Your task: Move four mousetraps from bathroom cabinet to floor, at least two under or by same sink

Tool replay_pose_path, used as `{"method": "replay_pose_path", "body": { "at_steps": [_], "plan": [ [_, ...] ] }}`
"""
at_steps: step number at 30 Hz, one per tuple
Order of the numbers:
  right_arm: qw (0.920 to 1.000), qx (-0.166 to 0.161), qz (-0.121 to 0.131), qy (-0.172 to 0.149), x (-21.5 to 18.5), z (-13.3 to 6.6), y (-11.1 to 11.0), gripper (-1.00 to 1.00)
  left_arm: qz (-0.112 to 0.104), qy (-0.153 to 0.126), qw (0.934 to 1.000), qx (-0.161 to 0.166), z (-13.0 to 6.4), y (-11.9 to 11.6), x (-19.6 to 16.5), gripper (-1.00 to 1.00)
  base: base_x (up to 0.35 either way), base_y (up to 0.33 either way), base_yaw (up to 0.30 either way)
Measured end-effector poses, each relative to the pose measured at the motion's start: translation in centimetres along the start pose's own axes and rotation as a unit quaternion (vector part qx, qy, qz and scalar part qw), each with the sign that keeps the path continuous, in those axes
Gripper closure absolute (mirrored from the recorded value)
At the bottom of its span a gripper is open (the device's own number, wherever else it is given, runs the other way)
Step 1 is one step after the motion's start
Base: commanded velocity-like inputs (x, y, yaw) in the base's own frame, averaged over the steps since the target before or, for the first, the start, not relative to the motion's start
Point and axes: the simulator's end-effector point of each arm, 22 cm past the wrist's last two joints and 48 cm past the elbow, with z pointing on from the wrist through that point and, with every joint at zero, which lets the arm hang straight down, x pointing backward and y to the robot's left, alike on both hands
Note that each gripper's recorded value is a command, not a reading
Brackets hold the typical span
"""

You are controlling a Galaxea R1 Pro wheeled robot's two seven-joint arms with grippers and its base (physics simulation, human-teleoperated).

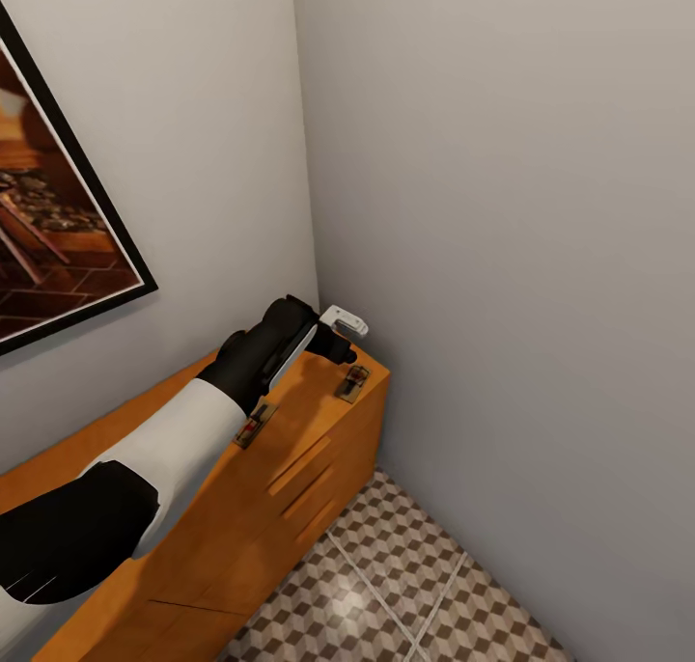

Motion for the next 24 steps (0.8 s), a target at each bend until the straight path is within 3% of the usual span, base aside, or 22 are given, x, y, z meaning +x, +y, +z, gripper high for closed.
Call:
{"method": "replay_pose_path", "body": {
  "at_steps": [24],
  "plan": [
    [0.9999, -0.001, 0.003, 0.012, 1.0, 0.2, 0.0, -1.0, -0.004, 0.011, 0.9999, 0.006, 1.5, 0.0, 1.1, -1.0, 0.0, 0.0, 0.0]
  ]
}}
